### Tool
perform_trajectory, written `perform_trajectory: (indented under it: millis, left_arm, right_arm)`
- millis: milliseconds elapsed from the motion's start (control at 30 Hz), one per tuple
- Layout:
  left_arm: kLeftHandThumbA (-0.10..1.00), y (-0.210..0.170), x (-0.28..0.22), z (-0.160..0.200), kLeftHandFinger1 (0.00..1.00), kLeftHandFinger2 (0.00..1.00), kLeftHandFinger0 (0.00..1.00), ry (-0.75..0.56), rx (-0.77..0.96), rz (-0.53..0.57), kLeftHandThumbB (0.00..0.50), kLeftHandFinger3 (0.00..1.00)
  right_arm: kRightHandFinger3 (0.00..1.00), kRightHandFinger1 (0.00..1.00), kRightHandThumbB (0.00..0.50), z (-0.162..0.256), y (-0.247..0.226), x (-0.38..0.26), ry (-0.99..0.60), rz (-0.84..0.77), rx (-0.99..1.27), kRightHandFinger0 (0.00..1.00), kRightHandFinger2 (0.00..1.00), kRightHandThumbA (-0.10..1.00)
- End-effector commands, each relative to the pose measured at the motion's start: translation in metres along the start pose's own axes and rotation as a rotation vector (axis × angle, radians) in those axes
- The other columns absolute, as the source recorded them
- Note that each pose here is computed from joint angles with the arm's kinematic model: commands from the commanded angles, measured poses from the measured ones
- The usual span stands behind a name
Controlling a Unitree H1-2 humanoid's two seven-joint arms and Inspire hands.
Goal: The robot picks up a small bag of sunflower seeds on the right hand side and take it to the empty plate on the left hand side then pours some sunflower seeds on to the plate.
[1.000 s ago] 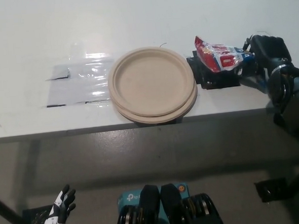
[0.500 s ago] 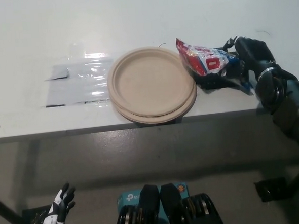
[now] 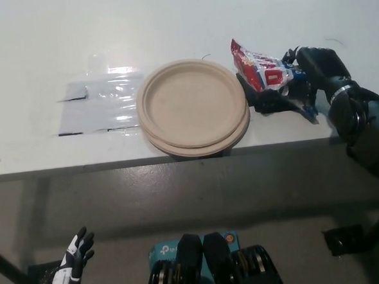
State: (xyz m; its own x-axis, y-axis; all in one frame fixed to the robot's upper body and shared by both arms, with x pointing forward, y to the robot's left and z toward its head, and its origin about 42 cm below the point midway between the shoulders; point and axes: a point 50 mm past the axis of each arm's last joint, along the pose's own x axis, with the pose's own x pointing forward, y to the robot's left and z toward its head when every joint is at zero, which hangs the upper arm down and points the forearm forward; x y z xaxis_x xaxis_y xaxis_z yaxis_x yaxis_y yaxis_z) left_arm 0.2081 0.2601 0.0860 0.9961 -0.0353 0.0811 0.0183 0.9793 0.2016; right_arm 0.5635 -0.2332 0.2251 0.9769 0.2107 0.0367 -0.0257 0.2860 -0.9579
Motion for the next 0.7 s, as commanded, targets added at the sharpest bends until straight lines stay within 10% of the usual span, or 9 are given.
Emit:
perform_trajectory:
  millis: [0, 133, 367, 467, 533, 600, 667]
  left_arm:
    - [1.00, 0.005, -0.003, 0.002, 1.00, 1.00, 1.00, -0.039, 0.006, -0.002, 0.000, 1.00]
    - [1.00, 0.005, -0.003, 0.002, 1.00, 1.00, 1.00, -0.036, 0.009, -0.002, 0.000, 1.00]
    - [1.00, 0.005, -0.002, 0.004, 1.00, 1.00, 1.00, -0.027, 0.009, -0.003, 0.000, 1.00]
    - [1.00, 0.005, -0.002, 0.004, 1.00, 1.00, 1.00, -0.024, 0.003, -0.007, 0.000, 1.00]
    - [1.00, 0.005, -0.002, 0.004, 1.00, 1.00, 1.00, -0.026, 0.002, -0.009, 0.000, 1.00]
    - [1.00, 0.005, -0.002, 0.005, 1.00, 1.00, 1.00, -0.028, 0.003, -0.010, 0.000, 1.00]
    - [1.00, 0.005, -0.002, 0.006, 1.00, 1.00, 1.00, -0.033, 0.003, -0.010, 0.000, 1.00]
  right_arm:
    - [0.60, 0.24, 0.000, 0.024, -0.066, 0.023, -0.132, -0.151, -0.094, 0.00, 0.51, 0.24]
    - [0.50, 0.10, 0.000, 0.037, -0.073, 0.027, -0.189, -0.146, -0.196, 0.00, 0.40, 0.23]
    - [0.56, 0.25, 0.000, 0.068, -0.083, 0.037, -0.273, -0.136, -0.357, 0.00, 0.57, 0.46]
    - [0.35, 0.09, 0.000, 0.082, -0.084, 0.040, -0.313, -0.153, -0.408, 0.00, 0.36, 0.46]
    - [0.34, 0.19, 0.000, 0.086, -0.081, 0.040, -0.331, -0.153, -0.430, 0.16, 0.39, 0.46]
    - [0.22, 0.04, 0.000, 0.090, -0.078, 0.040, -0.342, -0.147, -0.451, 0.02, 0.17, 0.45]
    - [0.24, 0.05, 0.000, 0.093, -0.075, 0.041, -0.340, -0.129, -0.494, 0.02, 0.16, 0.47]
